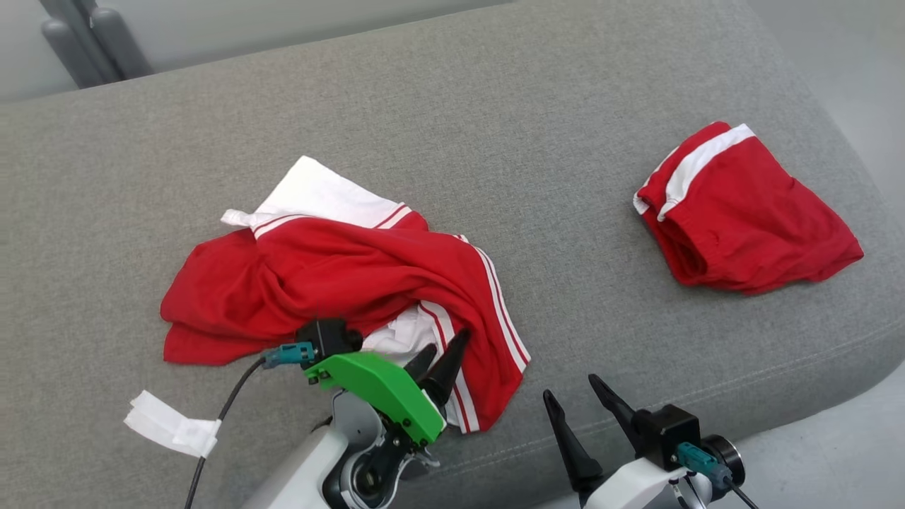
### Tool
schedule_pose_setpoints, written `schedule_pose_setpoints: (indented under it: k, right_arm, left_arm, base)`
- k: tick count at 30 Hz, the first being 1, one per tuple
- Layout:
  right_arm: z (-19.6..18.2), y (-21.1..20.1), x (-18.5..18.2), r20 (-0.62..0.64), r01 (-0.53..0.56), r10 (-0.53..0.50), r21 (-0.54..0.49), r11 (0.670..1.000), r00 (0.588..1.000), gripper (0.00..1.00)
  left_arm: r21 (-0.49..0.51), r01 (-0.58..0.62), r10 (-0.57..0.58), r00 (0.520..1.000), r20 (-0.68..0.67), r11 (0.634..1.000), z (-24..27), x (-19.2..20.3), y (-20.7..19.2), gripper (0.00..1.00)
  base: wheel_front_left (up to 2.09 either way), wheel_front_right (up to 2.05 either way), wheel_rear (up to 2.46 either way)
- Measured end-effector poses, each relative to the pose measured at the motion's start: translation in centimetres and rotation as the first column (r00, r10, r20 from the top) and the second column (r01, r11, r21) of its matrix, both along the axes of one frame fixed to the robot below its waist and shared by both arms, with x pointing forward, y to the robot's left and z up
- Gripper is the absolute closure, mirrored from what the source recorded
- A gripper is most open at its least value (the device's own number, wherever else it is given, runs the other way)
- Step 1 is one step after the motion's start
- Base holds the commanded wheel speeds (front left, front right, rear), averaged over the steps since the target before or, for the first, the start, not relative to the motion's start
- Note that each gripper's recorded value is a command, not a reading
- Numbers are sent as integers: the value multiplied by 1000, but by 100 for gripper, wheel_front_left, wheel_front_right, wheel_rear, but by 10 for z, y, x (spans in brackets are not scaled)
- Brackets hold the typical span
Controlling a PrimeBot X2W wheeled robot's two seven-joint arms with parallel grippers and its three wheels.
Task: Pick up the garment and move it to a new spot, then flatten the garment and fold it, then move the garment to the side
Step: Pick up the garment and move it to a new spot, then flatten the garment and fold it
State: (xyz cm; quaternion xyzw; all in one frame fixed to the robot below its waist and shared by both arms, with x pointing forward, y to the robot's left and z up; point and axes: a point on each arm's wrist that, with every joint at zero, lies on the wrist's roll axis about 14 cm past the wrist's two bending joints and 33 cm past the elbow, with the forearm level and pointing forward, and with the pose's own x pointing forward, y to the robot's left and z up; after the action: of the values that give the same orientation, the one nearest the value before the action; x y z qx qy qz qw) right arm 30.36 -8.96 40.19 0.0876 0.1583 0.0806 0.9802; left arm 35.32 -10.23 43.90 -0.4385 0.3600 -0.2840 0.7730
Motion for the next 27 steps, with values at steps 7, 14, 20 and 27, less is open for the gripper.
schedule_pose_setpoints:
  k: [7, 14, 20, 27]
  right_arm:
    - [0, 20, -3, -6, -56, 56, 64, 996, 998, 0]
    - [-11, 34, -7, -51, -99, 105, 99, 990, 993, 0]
    - [-15, 41, -3, -85, -88, 103, 172, 981, 991, 0]
    - [-22, 46, 5, -132, -57, 92, 244, 968, 987, 0]
  left_arm:
    - [-4, -68, 68, 998, 0, 998, 2, -3, 16, 0]
    - [-8, -243, 243, 969, 40, 970, 10, 21, 55, 0]
    - [5, -377, 376, 925, 53, 926, 9, 36, 96, 0]
    - [97, -495, 496, 868, 16, 864, -19, 41, 151, 0]
  base:
    - [0, 0, 0]
    - [0, 0, 0]
    - [0, 0, 0]
    - [0, 0, 0]
